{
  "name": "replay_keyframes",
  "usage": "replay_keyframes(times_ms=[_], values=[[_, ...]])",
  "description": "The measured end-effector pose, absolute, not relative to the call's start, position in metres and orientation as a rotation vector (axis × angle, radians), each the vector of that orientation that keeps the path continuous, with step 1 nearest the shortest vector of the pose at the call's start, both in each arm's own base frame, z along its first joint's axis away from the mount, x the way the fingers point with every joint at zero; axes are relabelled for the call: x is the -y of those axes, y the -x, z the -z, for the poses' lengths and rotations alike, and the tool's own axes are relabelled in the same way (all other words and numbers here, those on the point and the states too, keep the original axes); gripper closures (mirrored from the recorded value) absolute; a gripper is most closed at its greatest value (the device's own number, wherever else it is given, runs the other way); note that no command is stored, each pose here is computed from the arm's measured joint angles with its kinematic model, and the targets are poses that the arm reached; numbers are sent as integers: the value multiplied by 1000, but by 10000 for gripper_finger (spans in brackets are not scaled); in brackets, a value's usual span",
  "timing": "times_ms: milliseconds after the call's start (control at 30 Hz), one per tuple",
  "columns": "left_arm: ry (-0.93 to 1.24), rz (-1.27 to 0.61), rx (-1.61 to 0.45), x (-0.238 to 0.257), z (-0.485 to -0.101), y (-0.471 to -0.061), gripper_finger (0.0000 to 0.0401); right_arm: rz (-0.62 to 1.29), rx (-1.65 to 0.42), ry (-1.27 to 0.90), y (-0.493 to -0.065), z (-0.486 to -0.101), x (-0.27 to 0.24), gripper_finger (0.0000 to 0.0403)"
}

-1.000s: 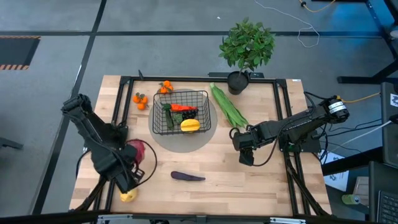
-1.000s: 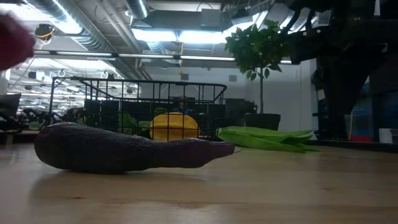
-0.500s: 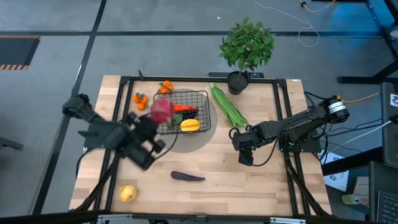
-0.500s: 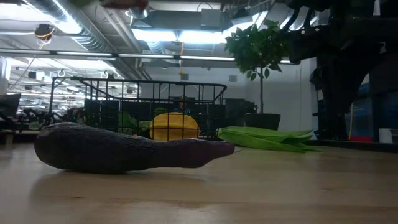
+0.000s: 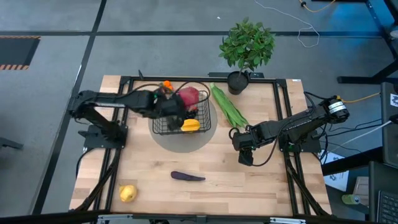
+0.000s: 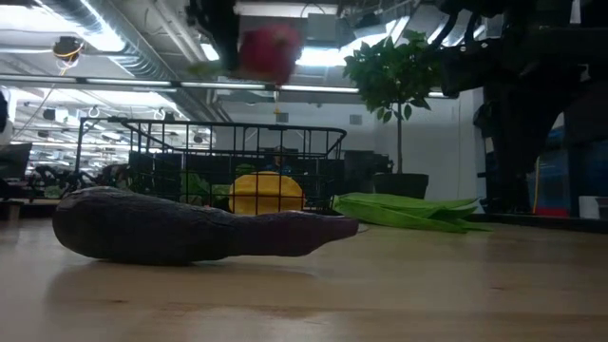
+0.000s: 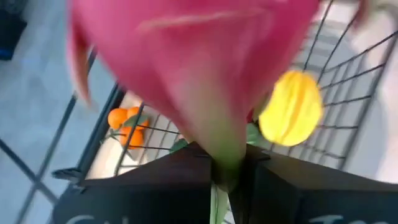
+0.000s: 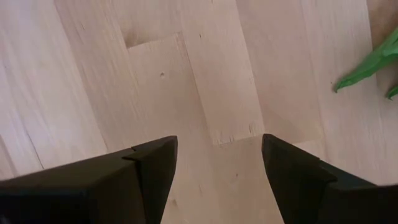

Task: Build produce basket
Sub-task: Put the pink dragonfruit into the black wire basket

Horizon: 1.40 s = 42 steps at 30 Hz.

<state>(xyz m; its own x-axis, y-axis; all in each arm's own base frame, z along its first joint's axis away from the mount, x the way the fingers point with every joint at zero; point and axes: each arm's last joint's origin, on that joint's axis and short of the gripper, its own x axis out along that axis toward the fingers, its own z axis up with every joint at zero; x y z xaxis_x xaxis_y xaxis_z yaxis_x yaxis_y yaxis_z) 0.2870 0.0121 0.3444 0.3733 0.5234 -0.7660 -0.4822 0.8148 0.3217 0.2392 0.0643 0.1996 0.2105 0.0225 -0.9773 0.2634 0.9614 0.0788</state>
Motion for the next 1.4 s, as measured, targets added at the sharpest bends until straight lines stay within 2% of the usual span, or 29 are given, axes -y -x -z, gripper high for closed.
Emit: replay_keyframes(times_ms=[100, 233, 367, 500, 833, 967, 1200, 1400], values=[[-85, -654, -1042, -28, -334, -298, 382, 158, -1353, -234, -239, -200, -64, 181], [-102, -674, -1100, -40, -322, -306, 339, 152, -1351, -230, -240, -200, -64, 181], [-108, -680, -1127, -44, -313, -312, 297, 151, -1351, -228, -240, -200, -64, 181], [-117, -675, -1126, -41, -313, -313, 275, 150, -1349, -228, -240, -200, -64, 181], [-128, -632, -1030, -24, -340, -315, 272, 150, -1348, -229, -240, -200, -64, 181], [-149, -658, -1051, -19, -354, -308, 272, 151, -1348, -230, -240, -200, -64, 181], [-75, -776, -1286, -14, -355, -275, 275, 150, -1348, -229, -240, -200, -64, 181], [21, -780, -1306, -14, -347, -276, 275, 150, -1347, -229, -240, -200, -64, 181]])
